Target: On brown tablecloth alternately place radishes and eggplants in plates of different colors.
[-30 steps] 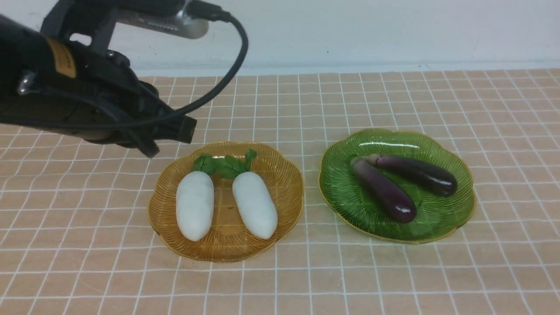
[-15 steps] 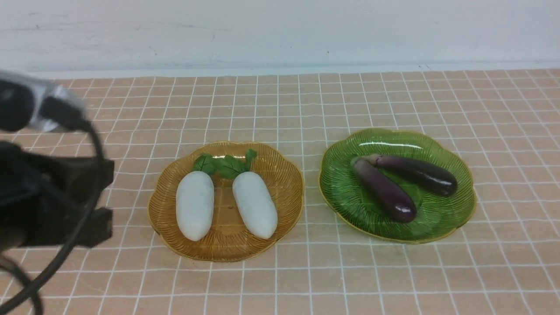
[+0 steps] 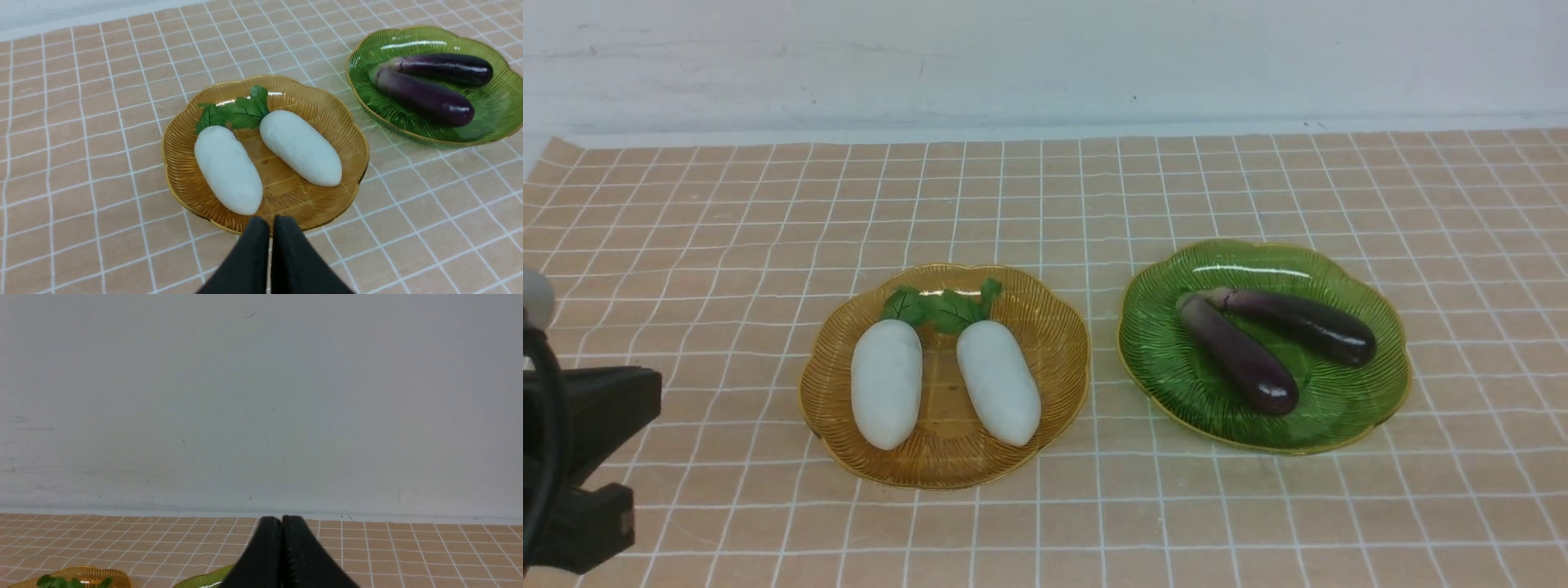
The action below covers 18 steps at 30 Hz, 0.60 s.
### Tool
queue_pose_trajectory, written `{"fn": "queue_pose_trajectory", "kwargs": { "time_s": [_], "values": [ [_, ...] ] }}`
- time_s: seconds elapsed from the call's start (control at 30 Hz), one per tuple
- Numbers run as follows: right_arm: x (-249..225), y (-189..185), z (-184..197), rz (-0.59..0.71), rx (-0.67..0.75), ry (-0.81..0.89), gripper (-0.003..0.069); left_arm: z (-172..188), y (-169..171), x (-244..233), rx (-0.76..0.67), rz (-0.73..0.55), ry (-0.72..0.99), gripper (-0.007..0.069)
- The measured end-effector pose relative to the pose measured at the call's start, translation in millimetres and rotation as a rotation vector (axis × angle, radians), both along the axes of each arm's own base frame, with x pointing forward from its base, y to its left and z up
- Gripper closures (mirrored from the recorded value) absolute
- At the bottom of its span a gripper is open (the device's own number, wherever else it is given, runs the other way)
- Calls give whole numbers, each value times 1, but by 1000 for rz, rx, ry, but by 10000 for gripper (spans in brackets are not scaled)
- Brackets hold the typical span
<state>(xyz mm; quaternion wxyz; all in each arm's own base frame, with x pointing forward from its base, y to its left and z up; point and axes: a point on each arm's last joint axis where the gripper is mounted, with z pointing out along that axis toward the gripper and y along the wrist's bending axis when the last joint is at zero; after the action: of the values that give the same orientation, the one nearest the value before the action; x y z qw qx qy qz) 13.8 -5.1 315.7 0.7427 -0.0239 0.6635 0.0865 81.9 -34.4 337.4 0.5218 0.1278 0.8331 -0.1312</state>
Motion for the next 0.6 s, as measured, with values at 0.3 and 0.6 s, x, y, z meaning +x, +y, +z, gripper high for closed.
{"fn": "queue_pose_trajectory", "kwargs": {
  "time_s": [0.3, 0.6],
  "values": [
    [0, 0, 0, 0, 0, 0, 673, -118, 29, -25, 43, 287, -182, 629],
    [0, 0, 0, 0, 0, 1, 673, -167, 33, -30, 73, 343, -143, 629]
  ]
}}
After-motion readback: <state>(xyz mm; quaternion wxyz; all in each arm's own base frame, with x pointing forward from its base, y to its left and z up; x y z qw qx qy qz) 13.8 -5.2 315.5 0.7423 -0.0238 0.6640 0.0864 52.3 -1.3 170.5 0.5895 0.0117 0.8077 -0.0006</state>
